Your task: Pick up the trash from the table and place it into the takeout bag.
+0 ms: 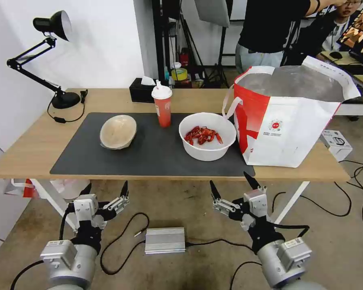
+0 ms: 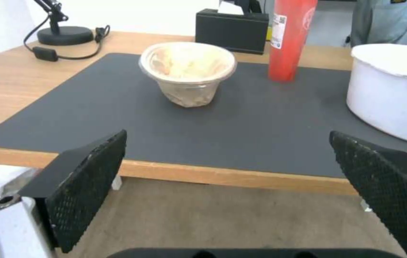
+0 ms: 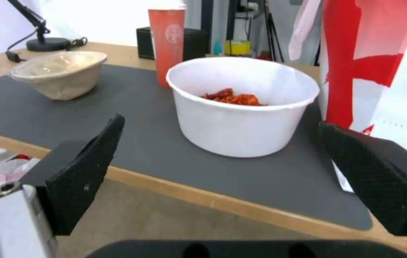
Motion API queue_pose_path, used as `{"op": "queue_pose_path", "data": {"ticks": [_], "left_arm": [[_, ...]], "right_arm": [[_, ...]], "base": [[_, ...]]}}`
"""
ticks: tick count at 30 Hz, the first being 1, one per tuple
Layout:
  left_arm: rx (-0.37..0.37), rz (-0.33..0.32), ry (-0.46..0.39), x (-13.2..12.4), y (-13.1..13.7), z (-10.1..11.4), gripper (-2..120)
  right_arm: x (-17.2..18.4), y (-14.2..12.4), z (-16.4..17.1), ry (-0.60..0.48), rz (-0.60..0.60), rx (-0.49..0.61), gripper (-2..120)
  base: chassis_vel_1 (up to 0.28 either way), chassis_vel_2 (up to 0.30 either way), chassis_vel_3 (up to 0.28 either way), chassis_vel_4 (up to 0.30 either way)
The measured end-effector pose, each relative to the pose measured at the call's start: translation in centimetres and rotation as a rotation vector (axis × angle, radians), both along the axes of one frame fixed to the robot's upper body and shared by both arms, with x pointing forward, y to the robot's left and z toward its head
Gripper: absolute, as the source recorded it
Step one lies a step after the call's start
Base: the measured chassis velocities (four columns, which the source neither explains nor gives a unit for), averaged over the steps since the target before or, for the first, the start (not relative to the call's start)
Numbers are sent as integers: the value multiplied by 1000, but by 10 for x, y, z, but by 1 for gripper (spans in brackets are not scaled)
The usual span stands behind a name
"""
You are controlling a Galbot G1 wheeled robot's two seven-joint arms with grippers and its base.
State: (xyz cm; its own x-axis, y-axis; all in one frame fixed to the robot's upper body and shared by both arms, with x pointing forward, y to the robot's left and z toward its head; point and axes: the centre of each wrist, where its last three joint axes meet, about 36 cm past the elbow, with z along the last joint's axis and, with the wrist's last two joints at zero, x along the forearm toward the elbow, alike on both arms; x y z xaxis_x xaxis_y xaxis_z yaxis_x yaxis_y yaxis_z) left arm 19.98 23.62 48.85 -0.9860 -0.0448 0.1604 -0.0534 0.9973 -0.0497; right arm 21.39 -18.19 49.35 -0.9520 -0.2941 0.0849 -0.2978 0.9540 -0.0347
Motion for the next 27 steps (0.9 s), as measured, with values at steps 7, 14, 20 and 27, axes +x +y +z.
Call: {"op": "queue_pose_path", "data": {"ticks": [7,14,20,27], "left_arm": [[0,3,1,1,0,-2,100],[-3,5,1,1,-1,-2,100],[-5,6,-1,2,-1,-3,100],[-7,6,-1,2,-1,-3,100]], "right_arm": [[4,-2,-3,-30,29,5,100],[8,-4,-5,-62,57,12,100],[13,-8,-4,-97,77,13,100],[17,-12,-4,-129,92,4,100]], "base": [[0,0,0,0],[0,0,0,0],[0,0,0,0],[0,0,0,0]]}}
